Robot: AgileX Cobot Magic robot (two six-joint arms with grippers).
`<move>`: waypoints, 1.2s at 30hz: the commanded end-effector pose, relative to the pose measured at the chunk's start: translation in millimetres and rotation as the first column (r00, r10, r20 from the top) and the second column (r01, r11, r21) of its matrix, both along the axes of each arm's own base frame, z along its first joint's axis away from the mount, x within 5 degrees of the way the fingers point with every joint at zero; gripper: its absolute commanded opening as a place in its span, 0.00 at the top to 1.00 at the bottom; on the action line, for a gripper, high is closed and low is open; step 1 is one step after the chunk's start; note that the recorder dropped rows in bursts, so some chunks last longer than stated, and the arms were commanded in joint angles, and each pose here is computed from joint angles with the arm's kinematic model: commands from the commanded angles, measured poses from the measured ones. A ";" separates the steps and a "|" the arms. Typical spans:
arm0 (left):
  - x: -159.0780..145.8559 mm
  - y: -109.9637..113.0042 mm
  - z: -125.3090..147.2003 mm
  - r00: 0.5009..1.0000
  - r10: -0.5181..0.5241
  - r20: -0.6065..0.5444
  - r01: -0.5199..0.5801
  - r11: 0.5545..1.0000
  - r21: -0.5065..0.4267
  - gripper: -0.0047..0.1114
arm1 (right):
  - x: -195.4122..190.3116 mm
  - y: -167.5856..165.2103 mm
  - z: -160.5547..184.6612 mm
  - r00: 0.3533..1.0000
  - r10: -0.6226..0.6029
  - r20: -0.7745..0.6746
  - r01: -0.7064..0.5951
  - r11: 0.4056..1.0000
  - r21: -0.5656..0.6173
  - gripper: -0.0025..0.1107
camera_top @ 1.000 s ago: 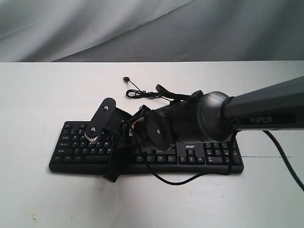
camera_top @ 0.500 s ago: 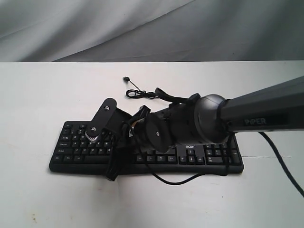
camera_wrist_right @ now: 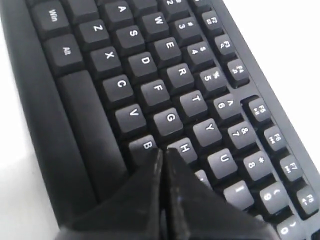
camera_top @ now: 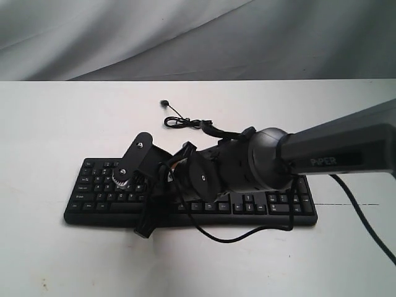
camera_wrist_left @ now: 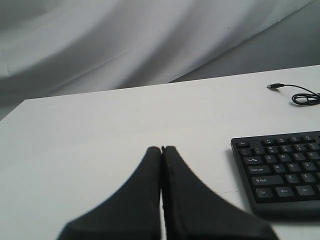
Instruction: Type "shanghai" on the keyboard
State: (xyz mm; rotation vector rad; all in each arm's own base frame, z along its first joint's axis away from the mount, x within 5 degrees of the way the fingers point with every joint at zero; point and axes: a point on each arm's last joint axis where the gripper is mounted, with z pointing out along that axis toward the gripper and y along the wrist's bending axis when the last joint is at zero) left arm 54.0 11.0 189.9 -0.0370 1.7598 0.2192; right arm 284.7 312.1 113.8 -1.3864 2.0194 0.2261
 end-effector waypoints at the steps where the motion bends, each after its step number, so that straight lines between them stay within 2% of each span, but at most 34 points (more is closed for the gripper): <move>1: 0.1 -0.6 -0.4 1.000 -0.008 0.010 0.008 1.000 -0.005 0.96 | 4.4 3.9 19.6 0.999 0.006 0.035 -0.007 0.999 0.033 0.98; 7: 0.1 -0.6 -0.4 1.000 -0.008 0.010 0.008 1.000 -0.005 0.96 | 18.2 17.9 33.0 0.997 0.035 0.065 -0.037 0.998 0.041 0.98; 13: 0.1 -0.6 -0.4 1.000 -0.008 0.010 0.008 1.000 -0.005 0.96 | 28.9 28.1 26.1 0.998 0.047 0.043 -0.048 0.999 0.022 0.98; 27: 0.1 -0.6 -0.4 1.000 -0.008 0.010 0.008 1.000 -0.005 0.96 | 31.6 24.2 7.7 0.999 0.041 0.002 -0.041 0.999 -0.016 0.98; 36: 0.1 -0.6 -0.4 1.000 -0.008 0.010 0.008 1.000 -0.005 0.96 | 31.7 24.2 7.7 0.999 0.041 0.003 -0.041 0.999 -0.015 0.98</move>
